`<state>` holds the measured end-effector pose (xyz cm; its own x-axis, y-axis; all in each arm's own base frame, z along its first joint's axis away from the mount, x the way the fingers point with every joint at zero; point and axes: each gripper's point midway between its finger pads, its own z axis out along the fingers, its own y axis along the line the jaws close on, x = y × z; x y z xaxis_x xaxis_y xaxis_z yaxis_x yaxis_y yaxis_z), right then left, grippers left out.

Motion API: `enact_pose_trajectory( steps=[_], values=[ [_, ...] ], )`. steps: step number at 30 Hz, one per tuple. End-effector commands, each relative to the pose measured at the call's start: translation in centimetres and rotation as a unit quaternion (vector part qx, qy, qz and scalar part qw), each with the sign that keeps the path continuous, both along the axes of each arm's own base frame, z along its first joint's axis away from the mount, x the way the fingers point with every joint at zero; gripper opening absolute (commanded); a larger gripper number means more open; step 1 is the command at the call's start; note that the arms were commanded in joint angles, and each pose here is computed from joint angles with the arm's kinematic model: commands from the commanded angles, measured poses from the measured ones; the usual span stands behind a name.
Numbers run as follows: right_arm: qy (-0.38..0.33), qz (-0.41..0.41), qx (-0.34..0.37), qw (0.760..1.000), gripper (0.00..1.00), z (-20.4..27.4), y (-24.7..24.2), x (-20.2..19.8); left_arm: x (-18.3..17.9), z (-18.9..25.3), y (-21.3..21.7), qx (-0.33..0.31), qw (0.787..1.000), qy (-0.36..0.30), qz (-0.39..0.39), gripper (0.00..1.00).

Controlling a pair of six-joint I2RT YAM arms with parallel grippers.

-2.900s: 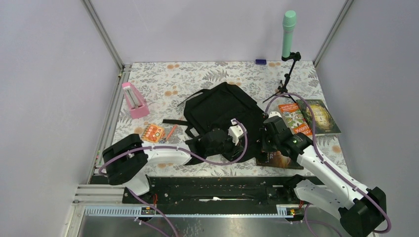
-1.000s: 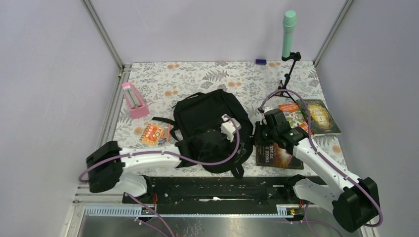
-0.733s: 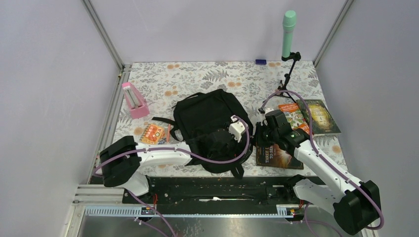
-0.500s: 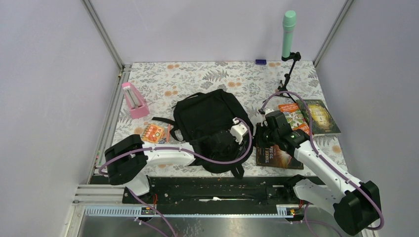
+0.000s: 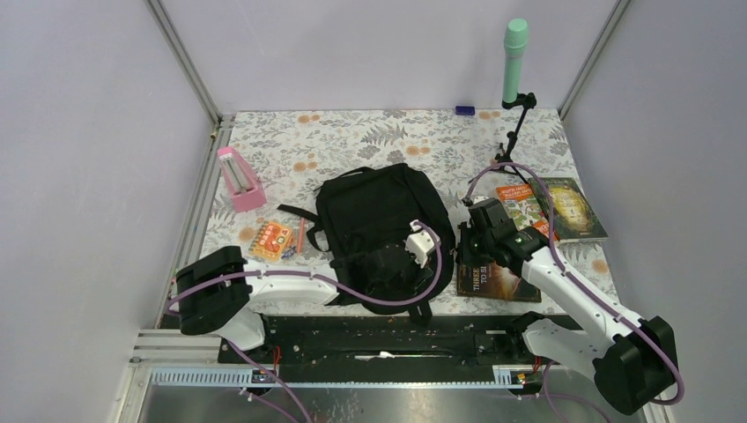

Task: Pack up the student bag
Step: Unzip the student bag at the center of the board.

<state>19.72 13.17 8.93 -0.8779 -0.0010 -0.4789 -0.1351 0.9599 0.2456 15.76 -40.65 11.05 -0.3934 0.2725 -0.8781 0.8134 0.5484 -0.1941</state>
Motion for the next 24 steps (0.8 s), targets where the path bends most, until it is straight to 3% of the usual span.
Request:
enact_pose_trajectory(
  steps=[1, 24],
  values=[
    [-0.054, -0.032, -0.070, 0.996, 0.00, 2.0, -2.4, 2.8, -0.9, 0.0, 1.7, 0.002, 1.000, 0.002, 0.006, 0.00],
    [-0.007, -0.031, -0.150, 0.988, 0.00, -0.9, -3.8, 5.3, -5.3, 0.1, 6.1, -0.004, 0.999, 0.034, -0.029, 0.00]
  ],
)
